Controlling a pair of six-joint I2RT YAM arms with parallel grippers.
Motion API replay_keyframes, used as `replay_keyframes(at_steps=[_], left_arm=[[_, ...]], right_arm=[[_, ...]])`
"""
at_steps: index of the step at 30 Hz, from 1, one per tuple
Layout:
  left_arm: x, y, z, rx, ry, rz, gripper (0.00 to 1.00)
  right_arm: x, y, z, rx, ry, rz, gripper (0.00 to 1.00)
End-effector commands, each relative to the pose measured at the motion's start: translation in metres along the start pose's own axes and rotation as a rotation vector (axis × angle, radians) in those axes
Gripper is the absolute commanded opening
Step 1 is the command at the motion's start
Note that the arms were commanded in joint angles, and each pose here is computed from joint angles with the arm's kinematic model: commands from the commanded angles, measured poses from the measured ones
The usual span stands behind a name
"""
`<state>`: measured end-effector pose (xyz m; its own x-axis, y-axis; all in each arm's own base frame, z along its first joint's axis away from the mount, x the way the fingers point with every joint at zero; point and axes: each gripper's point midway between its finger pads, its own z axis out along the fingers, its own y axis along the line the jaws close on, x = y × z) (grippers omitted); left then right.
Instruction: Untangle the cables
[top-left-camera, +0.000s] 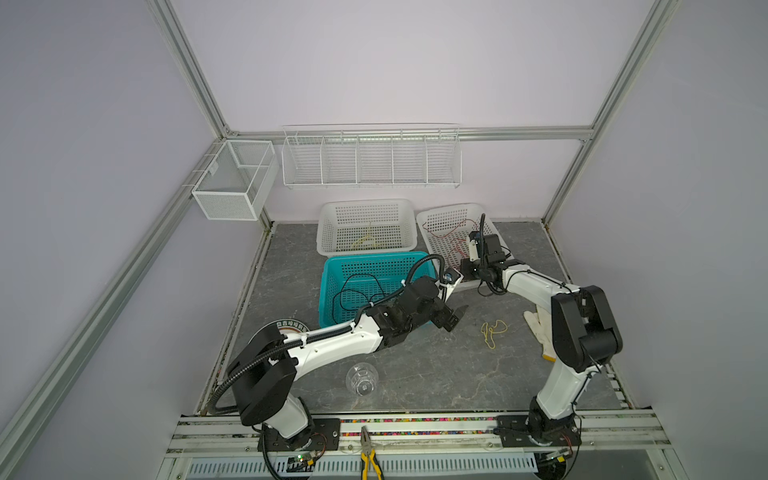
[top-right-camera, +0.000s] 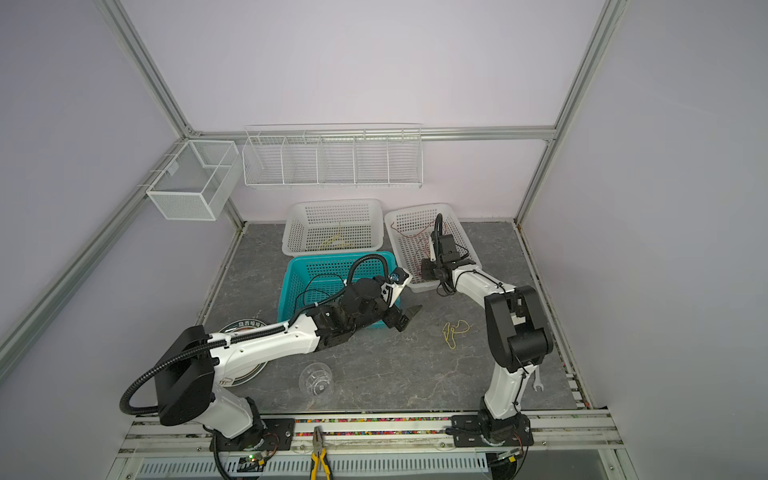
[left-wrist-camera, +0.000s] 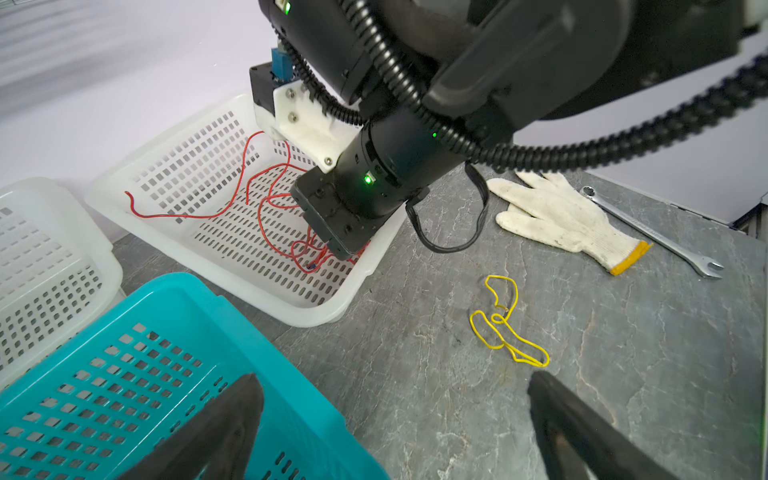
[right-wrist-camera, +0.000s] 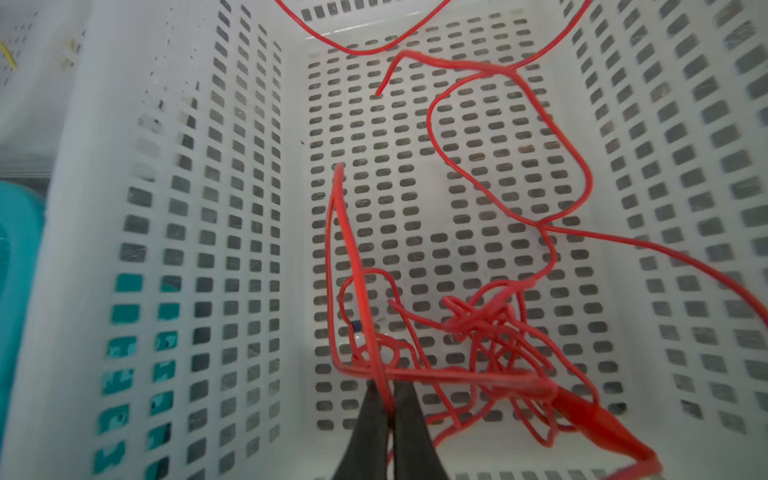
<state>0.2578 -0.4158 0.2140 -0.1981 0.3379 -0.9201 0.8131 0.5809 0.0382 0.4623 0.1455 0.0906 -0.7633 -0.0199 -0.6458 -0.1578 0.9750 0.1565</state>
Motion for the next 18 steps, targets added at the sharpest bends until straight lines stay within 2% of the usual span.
replay_keyframes(at_steps=[1, 3, 8, 13, 18], left_arm=[[0.01, -0.003, 0.006, 0.007, 0.017, -0.027, 0.99], [0.012, -0.003, 0.008, 0.008, 0.023, -0.029, 1.0], [0.016, -0.004, 0.012, 0.008, 0.033, -0.03, 1.0], [0.015, -0.005, 0.013, 0.014, 0.032, -0.031, 1.0], [0.017, -0.011, 0.019, 0.029, 0.047, -0.025, 1.0]], right_arm=[[-0.021, 0.011, -0.008, -0.048, -0.041, 0.003, 0.1], [-0.027, 0.014, -0.013, -0.061, -0.053, -0.003, 0.17], [-0.049, 0.018, -0.044, -0.072, -0.128, -0.018, 0.48], [-0.067, 0.016, -0.086, -0.05, -0.219, -0.036, 0.67], [-0.072, -0.004, -0.127, 0.069, -0.297, -0.021, 0.82]])
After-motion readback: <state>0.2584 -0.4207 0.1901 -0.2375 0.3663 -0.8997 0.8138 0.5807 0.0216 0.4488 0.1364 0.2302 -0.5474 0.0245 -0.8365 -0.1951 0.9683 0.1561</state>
